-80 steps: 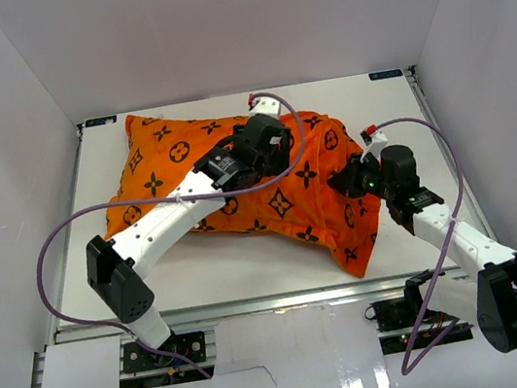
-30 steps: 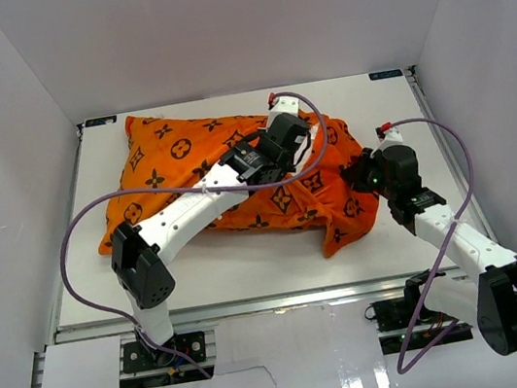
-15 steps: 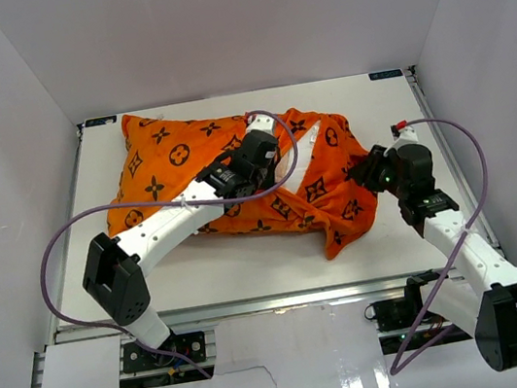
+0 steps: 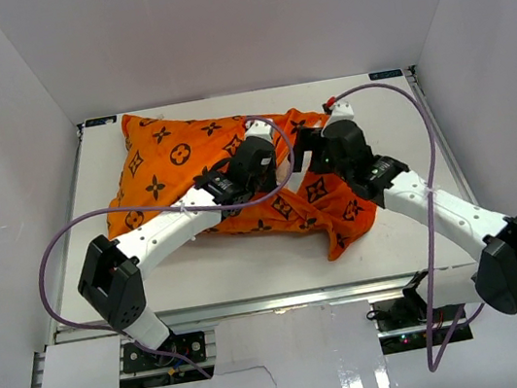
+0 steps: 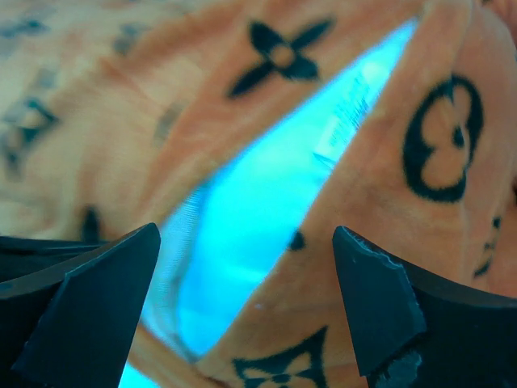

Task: Remove the pillowcase from the pillow

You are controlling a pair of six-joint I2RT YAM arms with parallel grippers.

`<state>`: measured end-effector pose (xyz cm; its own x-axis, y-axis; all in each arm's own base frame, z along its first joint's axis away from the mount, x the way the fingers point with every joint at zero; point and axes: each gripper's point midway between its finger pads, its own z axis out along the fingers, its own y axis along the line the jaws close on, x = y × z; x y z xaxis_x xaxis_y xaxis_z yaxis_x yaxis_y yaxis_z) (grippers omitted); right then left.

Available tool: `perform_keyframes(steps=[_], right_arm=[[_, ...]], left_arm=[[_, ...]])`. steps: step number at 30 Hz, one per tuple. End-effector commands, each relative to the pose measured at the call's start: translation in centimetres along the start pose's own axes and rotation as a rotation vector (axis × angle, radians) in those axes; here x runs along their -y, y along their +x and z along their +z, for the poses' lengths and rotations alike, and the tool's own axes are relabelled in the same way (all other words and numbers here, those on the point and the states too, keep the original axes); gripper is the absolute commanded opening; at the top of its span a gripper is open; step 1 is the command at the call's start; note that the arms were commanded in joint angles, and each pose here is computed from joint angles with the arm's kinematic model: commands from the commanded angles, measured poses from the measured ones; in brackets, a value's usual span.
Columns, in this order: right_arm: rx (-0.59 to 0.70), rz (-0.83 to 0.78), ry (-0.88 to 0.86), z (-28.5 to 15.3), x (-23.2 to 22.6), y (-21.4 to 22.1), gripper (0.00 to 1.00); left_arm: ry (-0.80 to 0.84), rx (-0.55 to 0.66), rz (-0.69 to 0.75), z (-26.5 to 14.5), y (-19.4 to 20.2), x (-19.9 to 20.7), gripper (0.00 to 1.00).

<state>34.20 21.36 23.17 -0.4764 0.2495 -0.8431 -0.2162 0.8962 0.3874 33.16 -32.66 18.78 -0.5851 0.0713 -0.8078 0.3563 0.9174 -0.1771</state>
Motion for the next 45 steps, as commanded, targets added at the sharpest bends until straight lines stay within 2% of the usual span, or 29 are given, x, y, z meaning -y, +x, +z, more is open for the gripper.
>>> perform_keyframes(steps=[1,5,7,11,14,20,24,27,28,29,30,31,32,33,35,36,39,44,45], right_arm=[[-0.045,-0.028,0.228,0.6,3.7,2.1,0.93],[-0.065,-0.047,0.377,0.2,7.3,4.3,0.88],[-0.072,-0.065,0.394,-0.2,8.3,4.9,0.85],[-0.095,-0.059,0.435,-0.8,10.4,5.7,0.59],[-0.077,-0.046,0.469,-1.7,11.8,5.4,0.58],[-0.097,-0.05,0.465,-2.4,12.9,5.9,0.61],[-0.136,-0.032,0.385,-1.3,12.3,7.7,0.6],[-0.14,-0.006,0.309,-0.7,11.3,8.6,0.49],[-0.141,-0.001,0.29,-0.6,11.1,8.7,0.39],[-0.129,0.003,0.273,-0.7,10.7,8.5,0.35],[-0.121,0.007,0.254,-0.7,10.4,8.3,0.24],[-0.111,0.012,0.24,-0.8,10.2,8.1,0.18],[-0.087,0.017,0.22,-1.0,9.8,7.6,0.13],[-0.073,0.023,0.204,-1.2,9.5,7.3,0.08],[-0.042,0.036,0.179,-1.7,9.1,7.0,0.08],[-0.01,0.047,0.164,-1.8,8.9,6.4,0.08],[0.038,0.067,0.142,-2.3,8.8,6.0,0.08],[0.067,0.099,0.127,-2.7,8.7,6.0,0.08],[0.072,0.105,0.122,-2.8,8.7,6.0,0.08]], left_arm=[[0.01,0.005,-0.029,-1.1,0.0,-0.1,0.0],[-0.034,0.014,-0.05,-1.4,-0.2,-1.1,0.0],[-0.053,0.01,-0.056,-1.5,-0.1,-1.6,0.0],[-0.076,0.026,-0.077,-2.2,-0.4,-2.5,0.0],[-0.093,0.033,-0.092,-2.6,-0.9,-3.3,0.0],[-0.114,0.053,-0.1,-3.6,-1.8,-4.1,0.0],[-0.102,0.048,-0.1,-3.6,-2.0,-3.8,0.0],[-0.062,0.035,-0.092,-3.6,-2.1,-3.0,0.0],[-0.053,0.034,-0.092,-3.5,-2.2,-2.7,0.0],[-0.019,0.036,-0.076,-3.8,-2.8,-2.1,0.02],[0.008,0.035,-0.066,-4.0,-3.2,-1.5,0.18],[0.032,0.042,-0.055,-4.4,-3.8,-0.9,0.18],[0.085,0.066,-0.033,-5.4,-5.6,0.4,0.37],[0.112,0.083,-0.02,-6.0,-6.5,1.2,0.47],[0.17,0.102,0.013,-7.2,-8.0,3.3,0.61],[0.246,0.14,0.018,-8.6,-10.3,5.1,0.63],[0.391,0.146,0.018,-9.2,-12.4,8.7,0.64],[0.521,0.044,0.066,-6.5,-10.9,13.6,0.65],[0.512,-0.002,0.073,-4.4,-9.5,14.0,0.65]])
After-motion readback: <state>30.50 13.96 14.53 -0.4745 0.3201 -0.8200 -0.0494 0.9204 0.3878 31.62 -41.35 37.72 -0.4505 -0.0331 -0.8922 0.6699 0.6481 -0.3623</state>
